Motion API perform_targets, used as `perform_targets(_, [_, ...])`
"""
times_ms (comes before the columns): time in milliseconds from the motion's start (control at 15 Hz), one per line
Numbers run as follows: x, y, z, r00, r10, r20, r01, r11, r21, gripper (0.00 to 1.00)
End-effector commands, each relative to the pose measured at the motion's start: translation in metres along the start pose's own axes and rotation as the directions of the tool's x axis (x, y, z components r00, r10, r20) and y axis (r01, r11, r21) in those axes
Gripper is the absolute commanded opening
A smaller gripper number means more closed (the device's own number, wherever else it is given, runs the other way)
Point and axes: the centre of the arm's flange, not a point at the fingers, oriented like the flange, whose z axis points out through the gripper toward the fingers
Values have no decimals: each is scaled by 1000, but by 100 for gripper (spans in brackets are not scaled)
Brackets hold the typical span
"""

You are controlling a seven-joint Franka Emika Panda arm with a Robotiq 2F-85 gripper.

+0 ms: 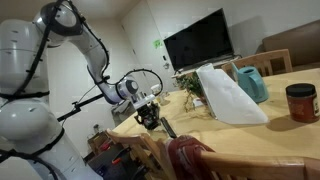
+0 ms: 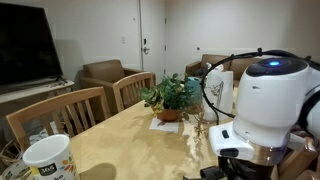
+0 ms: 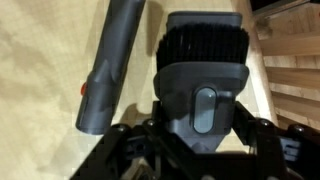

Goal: Move the grey gadget to the right

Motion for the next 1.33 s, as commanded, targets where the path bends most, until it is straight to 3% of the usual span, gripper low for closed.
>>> perform_targets(0, [1,10,-5,1000,-7,8,7,1000,3,43])
perform_targets(1267, [-9,23,-5,998,52,41,-53,998,15,43])
